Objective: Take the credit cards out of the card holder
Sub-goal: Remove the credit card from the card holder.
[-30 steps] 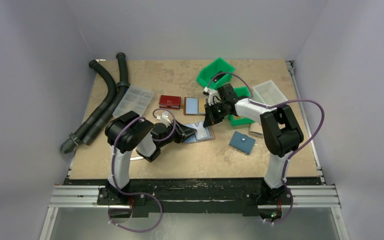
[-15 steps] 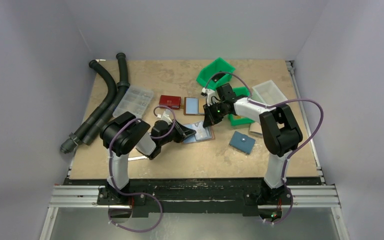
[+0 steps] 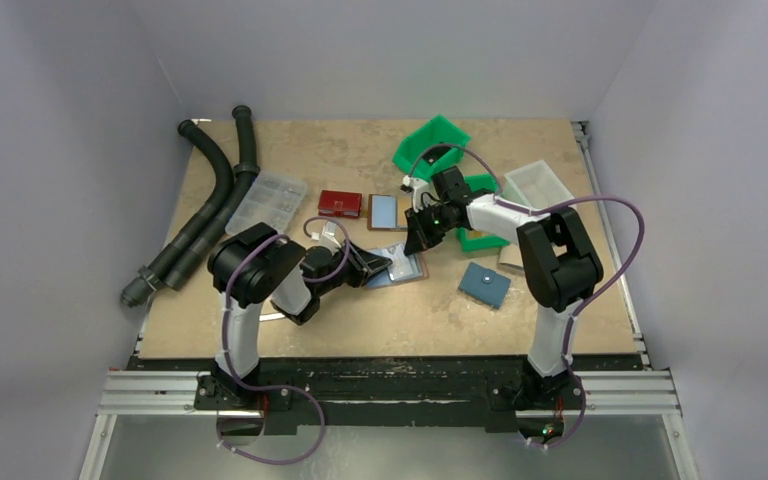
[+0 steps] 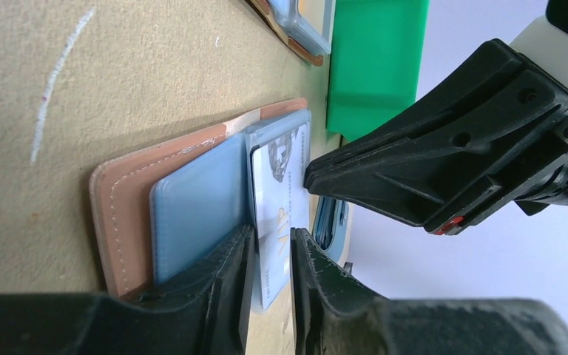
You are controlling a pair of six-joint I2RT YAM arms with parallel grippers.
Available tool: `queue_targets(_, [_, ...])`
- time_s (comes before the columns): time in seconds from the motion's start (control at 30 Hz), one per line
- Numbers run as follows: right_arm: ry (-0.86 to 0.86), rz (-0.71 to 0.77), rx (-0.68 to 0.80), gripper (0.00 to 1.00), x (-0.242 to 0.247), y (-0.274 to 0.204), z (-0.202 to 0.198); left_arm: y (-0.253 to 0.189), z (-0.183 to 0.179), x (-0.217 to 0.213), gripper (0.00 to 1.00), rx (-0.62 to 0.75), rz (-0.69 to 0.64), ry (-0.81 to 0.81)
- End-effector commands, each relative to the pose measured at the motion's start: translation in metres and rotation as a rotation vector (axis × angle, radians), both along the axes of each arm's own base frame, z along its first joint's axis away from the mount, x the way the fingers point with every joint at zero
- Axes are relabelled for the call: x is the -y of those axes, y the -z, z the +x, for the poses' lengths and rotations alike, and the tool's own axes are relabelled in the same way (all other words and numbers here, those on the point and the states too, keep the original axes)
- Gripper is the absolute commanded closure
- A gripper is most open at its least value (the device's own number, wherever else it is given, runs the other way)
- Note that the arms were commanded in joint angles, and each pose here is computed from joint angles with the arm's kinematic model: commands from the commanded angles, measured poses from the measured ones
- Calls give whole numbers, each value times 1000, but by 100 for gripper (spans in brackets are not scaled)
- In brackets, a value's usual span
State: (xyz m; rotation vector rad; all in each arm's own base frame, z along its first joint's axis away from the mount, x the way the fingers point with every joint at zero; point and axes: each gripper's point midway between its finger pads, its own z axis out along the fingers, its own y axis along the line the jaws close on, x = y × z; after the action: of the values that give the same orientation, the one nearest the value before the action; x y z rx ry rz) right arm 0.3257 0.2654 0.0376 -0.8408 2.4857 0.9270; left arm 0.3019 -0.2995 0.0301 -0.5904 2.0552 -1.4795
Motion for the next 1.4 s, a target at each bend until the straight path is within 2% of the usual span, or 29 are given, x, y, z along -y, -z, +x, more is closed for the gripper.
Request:
queue_targets(0.0, [-141, 26, -242, 100, -22, 27, -71, -9, 7, 2, 77, 37, 28, -7])
queue_targets(0.2, [-158, 38, -262, 100, -25, 27, -76, -6, 7, 3, 100, 46, 52, 4])
queue_targets(0.33, [-118, -24, -216, 100, -19, 34, -65, -4, 5, 0, 100, 70, 84, 14])
queue_targets(0.5, [-33, -127, -144, 98, -3, 46, -45, 17, 1, -20, 100, 60, 309, 15])
queue_targets(0.57, [-11, -152, -128, 93, 2, 49, -40, 21, 2, -39, 100, 57, 440, 1])
queue_targets(0.63, [-6, -158, -123, 90, 2, 49, -38, 24, 0, -45, 100, 48, 463, 7])
queue_targets(1.03, [12, -181, -108, 83, 9, 51, -33, 28, -10, -59, 100, 24, 432, 29])
queue_targets(1.37, [8, -176, -112, 79, 10, 51, -33, 23, -19, -66, 100, 18, 301, 45])
